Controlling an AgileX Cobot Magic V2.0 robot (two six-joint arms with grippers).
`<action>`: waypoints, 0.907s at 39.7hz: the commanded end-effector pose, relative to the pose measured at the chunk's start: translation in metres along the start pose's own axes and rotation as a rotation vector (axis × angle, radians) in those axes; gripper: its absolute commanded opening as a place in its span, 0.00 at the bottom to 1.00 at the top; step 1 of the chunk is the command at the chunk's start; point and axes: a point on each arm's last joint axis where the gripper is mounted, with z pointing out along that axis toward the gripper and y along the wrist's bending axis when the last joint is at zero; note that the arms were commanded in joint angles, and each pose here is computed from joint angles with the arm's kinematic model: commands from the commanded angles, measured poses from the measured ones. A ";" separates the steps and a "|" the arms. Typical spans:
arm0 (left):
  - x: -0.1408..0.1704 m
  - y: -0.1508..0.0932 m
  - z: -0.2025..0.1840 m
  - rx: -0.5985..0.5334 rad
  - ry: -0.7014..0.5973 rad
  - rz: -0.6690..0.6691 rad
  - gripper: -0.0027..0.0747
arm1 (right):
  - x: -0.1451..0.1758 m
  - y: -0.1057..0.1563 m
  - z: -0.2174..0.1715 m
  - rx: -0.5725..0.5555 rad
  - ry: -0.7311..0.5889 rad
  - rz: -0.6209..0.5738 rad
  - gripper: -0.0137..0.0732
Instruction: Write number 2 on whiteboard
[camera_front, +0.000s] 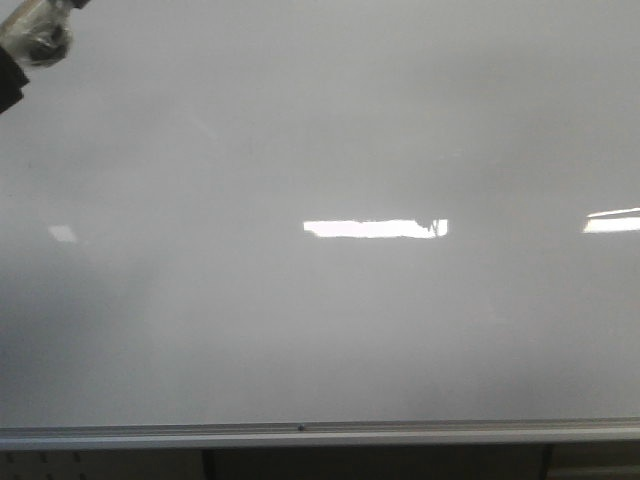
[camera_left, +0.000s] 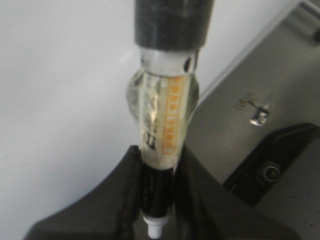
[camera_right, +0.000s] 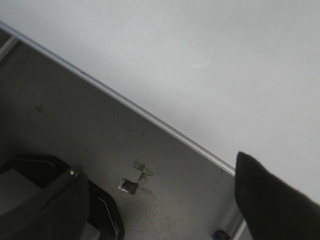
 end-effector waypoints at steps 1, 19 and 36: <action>-0.018 -0.020 -0.019 0.101 -0.119 0.114 0.09 | -0.015 0.010 -0.009 -0.039 -0.055 -0.121 0.86; -0.043 -0.080 0.008 0.307 -0.104 0.366 0.09 | -0.063 0.063 0.000 -0.362 -0.107 -0.520 0.86; -0.075 -0.096 0.017 0.321 -0.114 0.479 0.09 | -0.094 0.089 0.025 -0.425 -0.150 -0.622 0.86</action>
